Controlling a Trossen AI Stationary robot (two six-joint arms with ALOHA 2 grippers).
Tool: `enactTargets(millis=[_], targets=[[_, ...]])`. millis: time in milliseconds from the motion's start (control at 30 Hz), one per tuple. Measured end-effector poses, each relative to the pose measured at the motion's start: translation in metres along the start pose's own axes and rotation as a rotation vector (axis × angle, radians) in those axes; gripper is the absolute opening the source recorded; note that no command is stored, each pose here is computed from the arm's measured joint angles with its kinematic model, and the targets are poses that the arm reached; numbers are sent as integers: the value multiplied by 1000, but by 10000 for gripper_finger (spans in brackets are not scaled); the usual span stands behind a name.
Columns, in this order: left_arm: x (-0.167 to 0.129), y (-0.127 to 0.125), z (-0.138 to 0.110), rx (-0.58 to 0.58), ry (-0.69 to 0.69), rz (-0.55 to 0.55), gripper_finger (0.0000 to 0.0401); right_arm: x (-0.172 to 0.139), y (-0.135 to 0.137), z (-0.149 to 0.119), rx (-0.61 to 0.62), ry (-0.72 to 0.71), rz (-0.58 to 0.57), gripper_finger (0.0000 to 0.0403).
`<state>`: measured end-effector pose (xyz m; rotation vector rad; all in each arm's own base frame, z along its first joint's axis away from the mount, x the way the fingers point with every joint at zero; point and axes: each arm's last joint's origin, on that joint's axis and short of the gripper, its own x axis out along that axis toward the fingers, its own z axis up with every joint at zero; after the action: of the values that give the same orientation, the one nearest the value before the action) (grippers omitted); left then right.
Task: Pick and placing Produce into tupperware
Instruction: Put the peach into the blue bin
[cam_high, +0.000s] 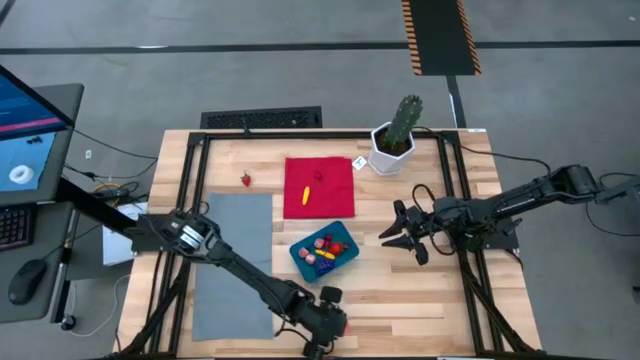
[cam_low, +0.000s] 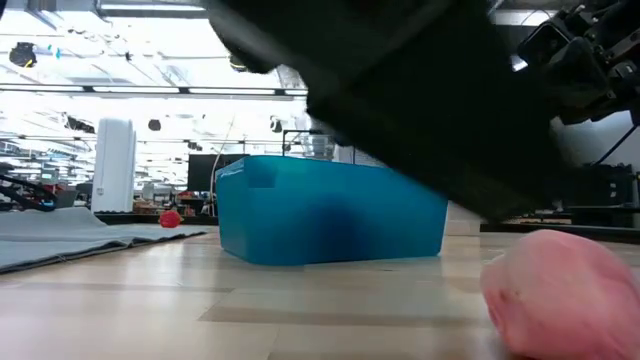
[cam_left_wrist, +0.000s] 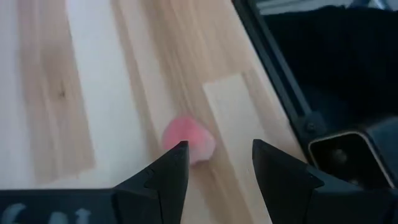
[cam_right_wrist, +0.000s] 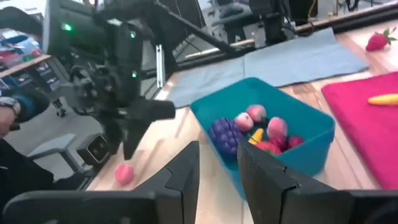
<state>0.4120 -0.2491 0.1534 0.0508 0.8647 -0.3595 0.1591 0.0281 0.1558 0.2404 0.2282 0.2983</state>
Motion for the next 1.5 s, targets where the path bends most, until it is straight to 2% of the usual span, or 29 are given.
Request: enactTargets(millis=[67,200,267,500,933,1400,1500], targets=[[-3,1,2,15,36,24,168,1,0,0,3,-5,2,131],[-6,3,7,22,2,123,168,1,0,-1,15,2,1,131],[-6,4,9,17,-10,128,168,1,0,-1,15,3,1,131],[4,9,2,-10,36,70,177,1,0,0,14,-5,3,131],[2,7,10,-34,-37,53,248,1,0,0,14,-6,3,131],[12,12,6,-37,-35,46,247,1,0,0,14,-3,3,131],[20,16,2,-44,-15,13,247,1,0,0,14,-4,3,131]])
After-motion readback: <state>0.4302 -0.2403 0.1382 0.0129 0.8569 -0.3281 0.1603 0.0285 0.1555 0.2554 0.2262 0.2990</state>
